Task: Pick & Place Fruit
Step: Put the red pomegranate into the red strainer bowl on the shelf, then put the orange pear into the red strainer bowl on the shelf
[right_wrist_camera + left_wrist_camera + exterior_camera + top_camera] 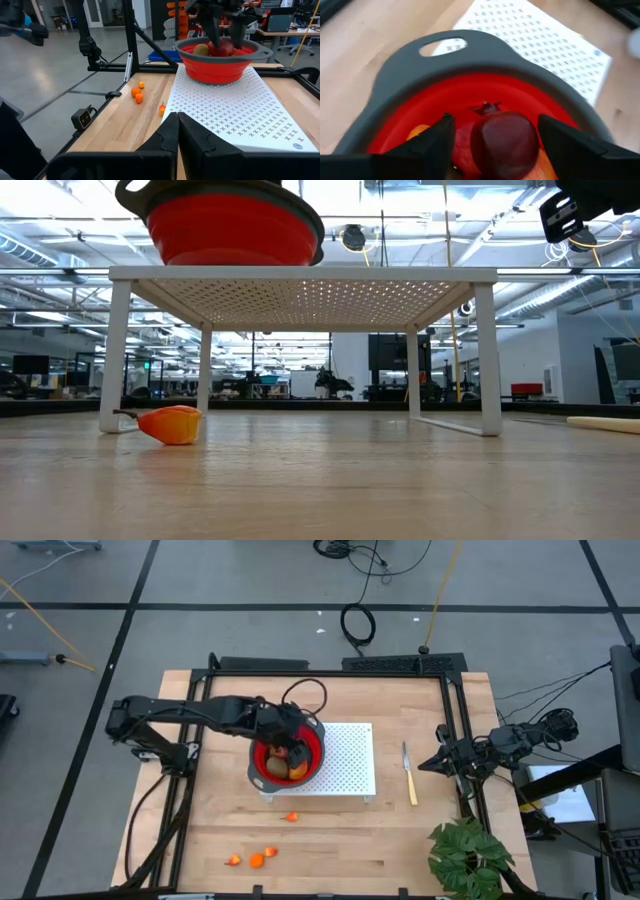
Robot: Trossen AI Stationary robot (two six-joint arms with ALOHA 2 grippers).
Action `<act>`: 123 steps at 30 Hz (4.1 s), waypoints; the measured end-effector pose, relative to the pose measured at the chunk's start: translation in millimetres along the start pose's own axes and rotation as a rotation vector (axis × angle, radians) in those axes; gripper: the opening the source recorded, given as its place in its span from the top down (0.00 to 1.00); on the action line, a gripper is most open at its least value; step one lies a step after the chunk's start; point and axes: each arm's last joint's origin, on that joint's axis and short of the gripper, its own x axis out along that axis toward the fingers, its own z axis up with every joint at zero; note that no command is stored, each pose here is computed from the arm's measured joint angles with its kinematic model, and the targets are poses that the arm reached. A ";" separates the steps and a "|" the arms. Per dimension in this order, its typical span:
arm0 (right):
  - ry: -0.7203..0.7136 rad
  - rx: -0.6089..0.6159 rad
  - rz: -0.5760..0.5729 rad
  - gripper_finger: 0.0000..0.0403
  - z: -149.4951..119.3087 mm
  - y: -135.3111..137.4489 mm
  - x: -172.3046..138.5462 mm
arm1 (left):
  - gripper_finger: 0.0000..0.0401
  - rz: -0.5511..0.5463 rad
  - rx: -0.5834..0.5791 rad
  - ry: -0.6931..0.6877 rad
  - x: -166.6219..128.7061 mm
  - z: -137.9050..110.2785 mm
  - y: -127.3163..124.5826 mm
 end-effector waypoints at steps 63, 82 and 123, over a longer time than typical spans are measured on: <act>-0.058 0.009 0.010 1.00 5.7 0.6 -0.2 | 1.00 -0.304 -0.172 0.032 -124.2 -151.8 -107.1; -0.056 0.009 0.010 1.00 5.6 0.7 0.3 | 0.98 -0.163 -0.299 0.346 -65.4 -238.7 -88.7; -0.059 0.010 -0.048 1.00 5.6 -1.0 0.3 | 0.26 -0.001 -0.264 0.576 20.4 -336.4 -95.7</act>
